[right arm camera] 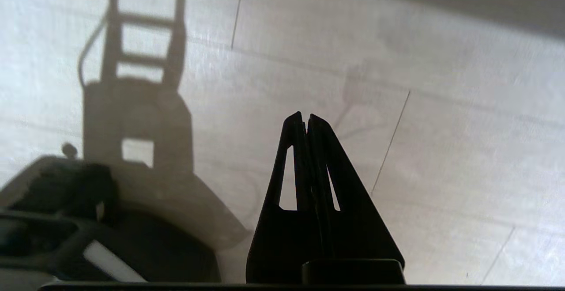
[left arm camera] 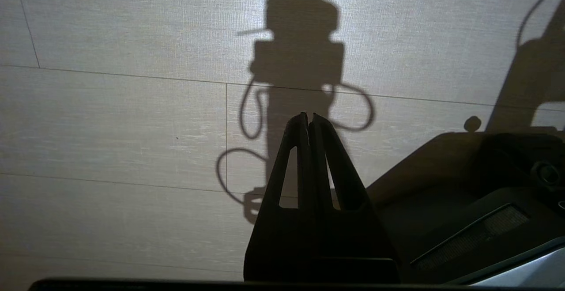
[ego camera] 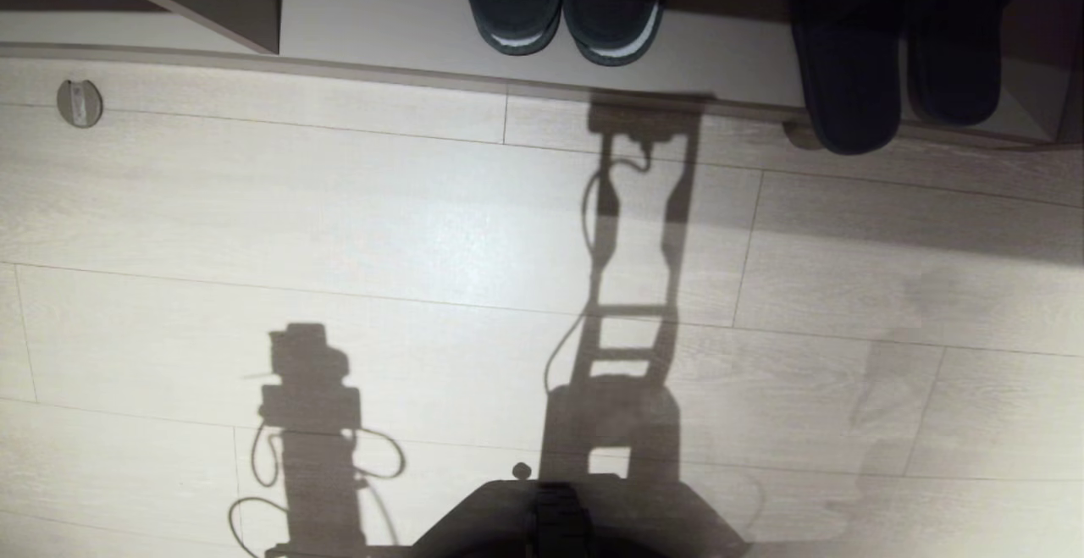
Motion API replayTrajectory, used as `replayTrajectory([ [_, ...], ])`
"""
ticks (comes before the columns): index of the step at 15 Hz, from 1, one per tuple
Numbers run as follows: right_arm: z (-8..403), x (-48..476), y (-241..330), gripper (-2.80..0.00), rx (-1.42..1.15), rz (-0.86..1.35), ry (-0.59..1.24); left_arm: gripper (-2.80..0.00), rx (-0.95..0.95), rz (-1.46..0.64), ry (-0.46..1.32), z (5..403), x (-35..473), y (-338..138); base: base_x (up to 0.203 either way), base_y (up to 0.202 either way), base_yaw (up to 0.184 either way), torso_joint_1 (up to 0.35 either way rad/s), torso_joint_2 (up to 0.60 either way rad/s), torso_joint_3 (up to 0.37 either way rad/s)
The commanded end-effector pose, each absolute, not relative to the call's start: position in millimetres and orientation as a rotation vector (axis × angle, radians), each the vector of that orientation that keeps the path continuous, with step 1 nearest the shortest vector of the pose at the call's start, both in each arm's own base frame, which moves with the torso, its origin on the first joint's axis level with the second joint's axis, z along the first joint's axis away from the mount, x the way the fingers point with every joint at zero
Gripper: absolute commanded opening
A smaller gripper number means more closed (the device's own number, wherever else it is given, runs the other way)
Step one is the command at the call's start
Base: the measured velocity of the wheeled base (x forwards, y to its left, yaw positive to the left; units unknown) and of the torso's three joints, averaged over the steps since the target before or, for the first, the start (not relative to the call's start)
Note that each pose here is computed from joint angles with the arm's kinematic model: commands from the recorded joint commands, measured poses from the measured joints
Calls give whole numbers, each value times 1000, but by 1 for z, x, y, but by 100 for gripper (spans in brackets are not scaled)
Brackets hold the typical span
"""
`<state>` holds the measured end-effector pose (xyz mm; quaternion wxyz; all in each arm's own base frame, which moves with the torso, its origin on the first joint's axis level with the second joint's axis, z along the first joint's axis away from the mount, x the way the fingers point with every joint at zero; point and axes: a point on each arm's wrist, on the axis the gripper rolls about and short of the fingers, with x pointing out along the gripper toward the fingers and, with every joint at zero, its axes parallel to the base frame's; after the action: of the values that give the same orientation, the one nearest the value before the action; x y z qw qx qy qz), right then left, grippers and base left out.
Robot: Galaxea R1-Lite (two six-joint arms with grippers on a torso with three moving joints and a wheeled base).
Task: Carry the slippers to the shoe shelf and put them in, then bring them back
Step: Pick up the slippers in the shoe cabinet
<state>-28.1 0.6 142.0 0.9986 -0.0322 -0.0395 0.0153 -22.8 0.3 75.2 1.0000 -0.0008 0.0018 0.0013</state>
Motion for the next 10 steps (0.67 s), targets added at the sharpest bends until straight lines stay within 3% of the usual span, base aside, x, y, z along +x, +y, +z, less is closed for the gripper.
replayTrajectory([
  [1,173,-1,1,-280,-64,47,18,-280,-1,3,6,75,-23,0,0,0,0,0,0,0],
  [4,225,65,3,-280,-66,65,34,-280,-1,3,6,75,-23,0,0,0,0,0,0,0],
  [6,255,104,4,-280,-74,69,-57,-280,-2,2,6,75,-23,0,0,0,0,0,0,0],
  [10,283,210,10,-280,-135,72,-169,-280,0,2,6,75,-23,0,0,0,0,0,0,0],
])
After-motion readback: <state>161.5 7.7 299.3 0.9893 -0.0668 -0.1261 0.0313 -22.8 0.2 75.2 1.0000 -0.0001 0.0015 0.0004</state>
